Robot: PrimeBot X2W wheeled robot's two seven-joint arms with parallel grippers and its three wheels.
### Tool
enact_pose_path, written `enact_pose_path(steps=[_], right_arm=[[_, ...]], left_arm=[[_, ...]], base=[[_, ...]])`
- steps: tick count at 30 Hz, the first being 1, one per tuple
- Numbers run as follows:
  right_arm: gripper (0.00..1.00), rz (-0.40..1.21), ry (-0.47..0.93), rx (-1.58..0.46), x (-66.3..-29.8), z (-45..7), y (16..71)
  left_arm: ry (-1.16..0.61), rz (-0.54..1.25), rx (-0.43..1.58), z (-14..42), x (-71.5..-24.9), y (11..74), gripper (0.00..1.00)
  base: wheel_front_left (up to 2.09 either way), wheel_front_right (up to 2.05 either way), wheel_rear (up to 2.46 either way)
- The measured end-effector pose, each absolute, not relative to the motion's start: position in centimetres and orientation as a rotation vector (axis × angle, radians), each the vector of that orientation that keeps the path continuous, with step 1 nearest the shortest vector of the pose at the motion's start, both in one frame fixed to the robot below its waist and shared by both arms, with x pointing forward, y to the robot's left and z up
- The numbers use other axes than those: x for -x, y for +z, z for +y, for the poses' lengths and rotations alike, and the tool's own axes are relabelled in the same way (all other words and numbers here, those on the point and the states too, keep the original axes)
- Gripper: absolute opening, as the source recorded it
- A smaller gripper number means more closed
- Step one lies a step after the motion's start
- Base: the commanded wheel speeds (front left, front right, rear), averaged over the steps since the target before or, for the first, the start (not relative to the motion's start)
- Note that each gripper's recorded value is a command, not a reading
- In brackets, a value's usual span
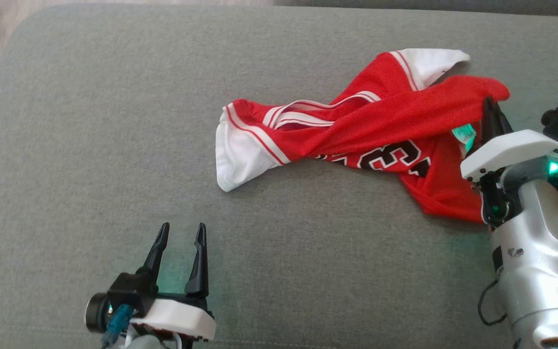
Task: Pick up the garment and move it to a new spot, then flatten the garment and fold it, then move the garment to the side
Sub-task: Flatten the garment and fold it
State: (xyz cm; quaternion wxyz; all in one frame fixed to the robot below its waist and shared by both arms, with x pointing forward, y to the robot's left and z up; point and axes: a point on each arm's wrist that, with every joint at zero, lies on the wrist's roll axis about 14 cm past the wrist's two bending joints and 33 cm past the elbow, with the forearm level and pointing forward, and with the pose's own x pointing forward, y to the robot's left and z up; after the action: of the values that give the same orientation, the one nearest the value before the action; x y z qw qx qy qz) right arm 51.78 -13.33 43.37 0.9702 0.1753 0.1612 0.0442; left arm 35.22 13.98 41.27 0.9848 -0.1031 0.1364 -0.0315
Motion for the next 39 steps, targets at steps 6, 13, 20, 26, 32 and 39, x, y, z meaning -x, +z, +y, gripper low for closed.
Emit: enact_pose_path(steps=[6, 13, 20, 26, 32, 39], right_arm=[[0.00, 0.230, 0.116, -0.381, -50.0, -13.5, 45.8], [0.00, 0.269, 0.042, -0.414, -42.0, -16.8, 43.8], [0.00, 0.365, -0.035, -0.486, -35.6, -18.8, 41.4], [0.07, 0.429, -0.069, -0.500, -34.6, -19.3, 39.5], [1.00, 0.502, -0.085, -0.468, -33.6, -19.1, 37.1], [1.00, 0.387, -0.147, -0.413, -34.0, -21.7, 38.9]], left_arm=[[-0.095, 0.254, 0.207, 13.1, -35.6, 41.9, 1.00], [-0.139, 0.226, 0.213, 11.7, -36.0, 43.0, 1.00], [-0.167, 0.221, 0.219, 10.8, -35.4, 43.3, 1.00], [-0.167, 0.215, 0.218, 10.9, -35.4, 43.5, 1.00], [-0.151, 0.210, 0.219, 11.5, -35.1, 43.6, 1.00], [-0.163, 0.209, 0.207, 11.3, -35.3, 43.7, 1.00]], base=[[0.00, 0.00, 0.00], [0.00, 0.00, 0.00], [0.00, 0.00, 0.00], [0.00, 0.00, 0.00], [0.00, 0.00, 0.00], [0.00, 0.00, 0.00]])
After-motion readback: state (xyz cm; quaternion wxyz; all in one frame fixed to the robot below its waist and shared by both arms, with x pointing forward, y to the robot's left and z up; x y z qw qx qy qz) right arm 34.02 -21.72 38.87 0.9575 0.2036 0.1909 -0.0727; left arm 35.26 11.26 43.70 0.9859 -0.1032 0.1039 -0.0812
